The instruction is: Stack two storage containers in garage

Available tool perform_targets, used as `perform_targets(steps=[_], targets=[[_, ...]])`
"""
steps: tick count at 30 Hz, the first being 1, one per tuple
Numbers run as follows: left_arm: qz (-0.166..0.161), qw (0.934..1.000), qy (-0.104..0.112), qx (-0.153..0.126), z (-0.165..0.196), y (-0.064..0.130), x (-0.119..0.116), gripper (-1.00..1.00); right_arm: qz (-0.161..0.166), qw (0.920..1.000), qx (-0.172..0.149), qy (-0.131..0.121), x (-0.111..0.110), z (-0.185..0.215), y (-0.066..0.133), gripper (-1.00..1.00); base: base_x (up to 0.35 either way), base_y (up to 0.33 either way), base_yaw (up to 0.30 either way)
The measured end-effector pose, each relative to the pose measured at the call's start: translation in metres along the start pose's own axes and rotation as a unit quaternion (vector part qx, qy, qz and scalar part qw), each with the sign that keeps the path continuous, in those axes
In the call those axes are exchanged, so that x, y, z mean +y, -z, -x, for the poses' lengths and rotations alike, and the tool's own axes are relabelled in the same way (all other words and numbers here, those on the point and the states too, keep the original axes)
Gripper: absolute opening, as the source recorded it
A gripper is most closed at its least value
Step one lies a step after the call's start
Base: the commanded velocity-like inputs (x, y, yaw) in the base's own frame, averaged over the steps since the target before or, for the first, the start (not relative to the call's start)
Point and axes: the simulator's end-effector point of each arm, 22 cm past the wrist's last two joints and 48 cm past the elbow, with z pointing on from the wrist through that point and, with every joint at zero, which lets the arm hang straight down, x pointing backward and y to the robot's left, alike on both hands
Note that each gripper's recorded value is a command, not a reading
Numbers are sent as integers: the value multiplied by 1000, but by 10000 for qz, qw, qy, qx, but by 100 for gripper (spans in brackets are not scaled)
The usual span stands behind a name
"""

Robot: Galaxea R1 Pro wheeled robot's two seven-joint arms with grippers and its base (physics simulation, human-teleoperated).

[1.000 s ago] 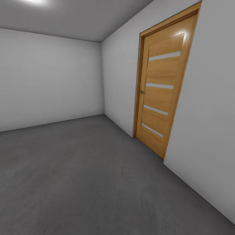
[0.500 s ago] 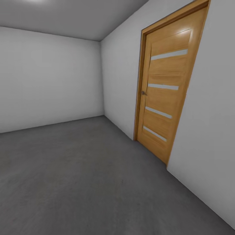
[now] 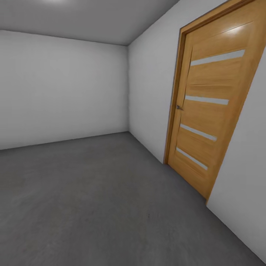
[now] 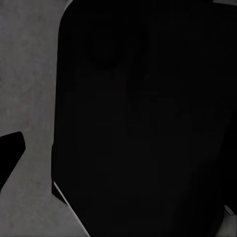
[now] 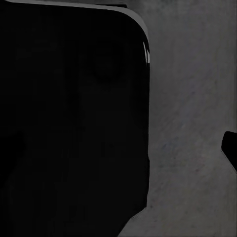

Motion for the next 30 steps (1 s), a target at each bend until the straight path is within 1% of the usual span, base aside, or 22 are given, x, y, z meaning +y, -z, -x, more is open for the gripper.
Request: perform_targets(steps=[14, 17, 18, 30], targets=[[1, 10000, 46, 0, 0, 0, 0, 100, -16, 10000, 7, -7, -2, 0, 0, 100, 323, 0, 8], [3, 10000, 68, -66, 3, 0, 0, 100, -31, 10000, 8, -10, -4, 0, 0, 100, 323, 0, 0], [7, 9998, 91, -157, 7, 0, 1, 100, -30, 10000, 8, -10, -4, 0, 0, 100, 323, 0, 0], [6, 9998, 82, -199, 8, 0, 0, 100, -17, 10000, 8, -2, -2, 0, 0, 100, 323, 0, 0]])
